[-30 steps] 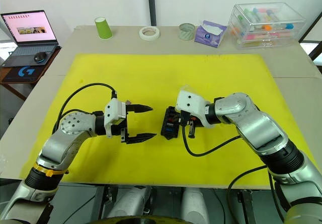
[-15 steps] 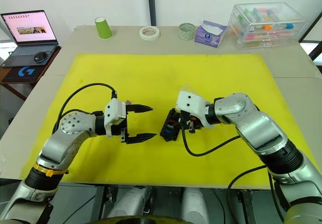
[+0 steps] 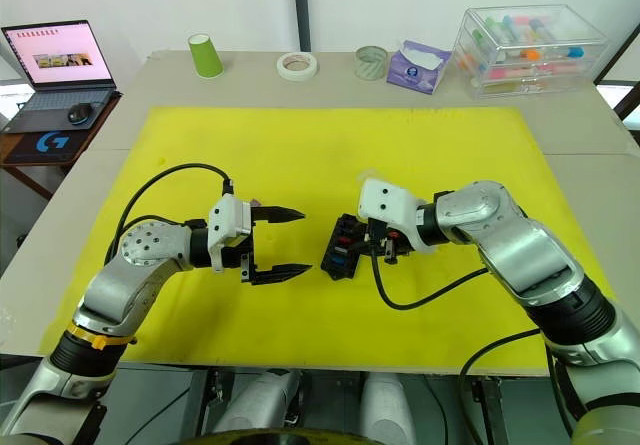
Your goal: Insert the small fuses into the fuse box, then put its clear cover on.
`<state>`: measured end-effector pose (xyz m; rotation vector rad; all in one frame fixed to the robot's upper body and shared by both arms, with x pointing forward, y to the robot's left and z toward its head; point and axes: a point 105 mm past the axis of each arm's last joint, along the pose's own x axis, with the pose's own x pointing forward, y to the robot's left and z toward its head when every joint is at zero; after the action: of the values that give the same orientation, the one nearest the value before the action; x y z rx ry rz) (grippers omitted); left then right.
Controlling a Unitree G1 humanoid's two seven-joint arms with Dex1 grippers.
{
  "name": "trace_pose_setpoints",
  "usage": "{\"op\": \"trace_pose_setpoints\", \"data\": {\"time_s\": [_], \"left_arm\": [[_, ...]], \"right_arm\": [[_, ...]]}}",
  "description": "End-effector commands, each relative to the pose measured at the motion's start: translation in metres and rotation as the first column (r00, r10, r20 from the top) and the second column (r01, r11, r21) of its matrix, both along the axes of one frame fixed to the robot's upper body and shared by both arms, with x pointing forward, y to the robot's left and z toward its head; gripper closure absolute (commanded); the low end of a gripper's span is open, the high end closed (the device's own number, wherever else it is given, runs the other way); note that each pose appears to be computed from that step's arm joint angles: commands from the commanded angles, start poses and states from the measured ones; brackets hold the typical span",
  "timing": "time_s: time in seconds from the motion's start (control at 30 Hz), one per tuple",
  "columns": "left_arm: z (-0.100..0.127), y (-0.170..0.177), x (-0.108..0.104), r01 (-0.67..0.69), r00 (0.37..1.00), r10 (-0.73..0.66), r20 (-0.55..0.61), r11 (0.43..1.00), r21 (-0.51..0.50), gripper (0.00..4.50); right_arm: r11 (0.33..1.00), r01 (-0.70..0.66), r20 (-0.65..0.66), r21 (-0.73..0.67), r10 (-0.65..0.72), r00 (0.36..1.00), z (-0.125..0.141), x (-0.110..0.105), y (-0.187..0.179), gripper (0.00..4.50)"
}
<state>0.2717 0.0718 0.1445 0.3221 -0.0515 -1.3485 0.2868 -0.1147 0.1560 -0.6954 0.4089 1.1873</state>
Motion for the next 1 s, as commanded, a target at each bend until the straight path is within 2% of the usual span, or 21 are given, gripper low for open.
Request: {"op": "trace_pose_setpoints", "data": {"time_s": [0.03, 0.33, 0.43, 0.53, 0.63, 0.83, 1.0], "left_arm": [[0.005, -0.004, -0.001, 0.029, 0.999, -0.029, 0.019, 1.0, 0.0, 0.0], [0.008, -0.009, -0.002, 0.064, 0.998, -0.064, 0.017, 0.998, 0.001, 0.0], [0.008, -0.011, 0.0, 0.069, 0.997, -0.069, 0.019, 0.998, 0.001, 0.0], [0.008, -0.012, 0.0, 0.072, 0.997, -0.072, 0.02, 0.997, 0.003, 0.0], [0.008, -0.012, 0.0, 0.076, 0.997, -0.076, 0.023, 0.997, 0.005, 0.0], [0.009, -0.011, 0.001, 0.074, 0.997, -0.074, 0.028, 0.997, 0.01, 0.0], [0.009, -0.011, 0.0, 0.07, 0.997, -0.07, 0.026, 0.997, 0.014, 0.0]], "right_arm": [[1.0, 0.001, 0.043, 0.002, -0.001, 0.999, 0.01, -0.001, -0.005, 2.84], [0.999, 0.022, 0.059, 0.027, -0.024, 0.998, 0.018, -0.005, -0.015, 2.84], [0.992, 0.0, 0.078, 0.123, -0.01, 0.997, 0.031, -0.009, -0.009, 3.49], [0.978, -0.022, 0.099, 0.206, 0.001, 0.995, 0.04, -0.011, 0.002, 4.46], [0.964, -0.009, 0.107, 0.265, -0.02, 0.994, 0.04, -0.009, 0.013, 4.46], [0.959, 0.01, 0.092, 0.284, -0.038, 0.995, 0.027, -0.006, 0.021, 4.46], [0.97, 0.05, 0.009, 0.238, -0.053, 0.999, -0.012, -0.009, 0.019, 4.46]]}}
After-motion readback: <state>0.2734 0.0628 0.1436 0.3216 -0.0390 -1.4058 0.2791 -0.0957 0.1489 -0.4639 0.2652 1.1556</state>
